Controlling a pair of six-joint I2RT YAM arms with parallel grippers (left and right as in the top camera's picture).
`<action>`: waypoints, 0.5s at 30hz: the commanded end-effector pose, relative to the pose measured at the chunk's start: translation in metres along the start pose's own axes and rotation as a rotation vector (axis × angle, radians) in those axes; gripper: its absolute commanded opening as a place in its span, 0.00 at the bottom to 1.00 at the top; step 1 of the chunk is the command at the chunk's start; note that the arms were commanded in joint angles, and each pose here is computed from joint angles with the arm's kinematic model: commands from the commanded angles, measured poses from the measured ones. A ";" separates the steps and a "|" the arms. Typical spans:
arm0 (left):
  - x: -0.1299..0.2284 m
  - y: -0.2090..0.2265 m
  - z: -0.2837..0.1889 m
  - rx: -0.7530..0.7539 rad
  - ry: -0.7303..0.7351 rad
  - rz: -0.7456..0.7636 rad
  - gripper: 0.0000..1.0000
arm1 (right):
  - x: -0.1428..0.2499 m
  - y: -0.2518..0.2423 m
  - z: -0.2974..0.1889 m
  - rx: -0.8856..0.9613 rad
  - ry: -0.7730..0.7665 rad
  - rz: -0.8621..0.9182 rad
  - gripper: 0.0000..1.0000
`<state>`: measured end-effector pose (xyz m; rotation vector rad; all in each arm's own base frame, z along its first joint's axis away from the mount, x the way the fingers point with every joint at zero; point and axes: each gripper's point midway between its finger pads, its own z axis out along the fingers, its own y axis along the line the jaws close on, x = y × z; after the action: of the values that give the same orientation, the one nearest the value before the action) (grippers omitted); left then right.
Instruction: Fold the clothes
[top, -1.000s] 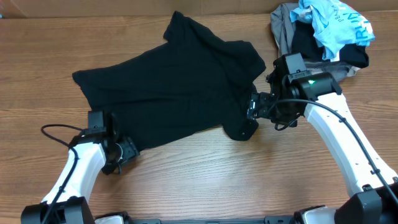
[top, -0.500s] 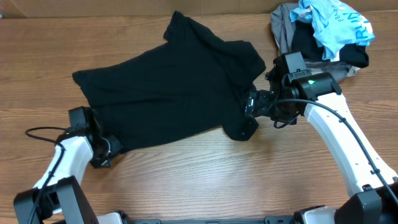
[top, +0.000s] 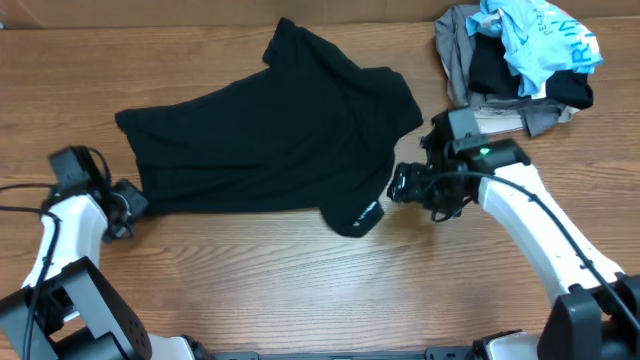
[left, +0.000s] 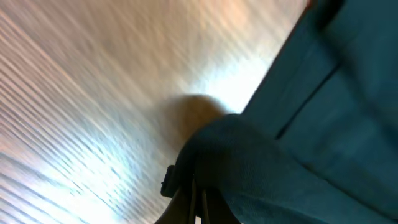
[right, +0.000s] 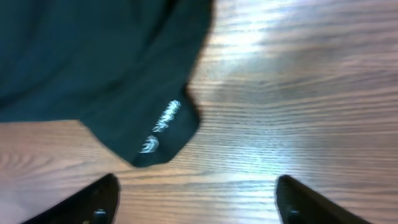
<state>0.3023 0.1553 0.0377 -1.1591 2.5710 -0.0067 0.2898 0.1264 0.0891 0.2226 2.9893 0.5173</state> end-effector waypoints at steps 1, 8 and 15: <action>-0.020 -0.001 -0.010 -0.010 -0.046 -0.010 0.04 | 0.020 0.003 0.022 -0.015 0.047 0.001 0.75; -0.010 -0.001 -0.010 -0.006 -0.004 -0.008 0.04 | 0.041 0.015 0.056 -0.008 0.028 -0.071 0.61; -0.007 -0.001 -0.010 -0.007 0.005 -0.006 0.04 | 0.039 0.023 0.073 0.023 -0.019 -0.138 0.57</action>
<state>0.3017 0.1549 0.0453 -1.1677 2.5892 -0.0085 0.2604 0.1795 0.0340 0.0167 2.9702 0.5251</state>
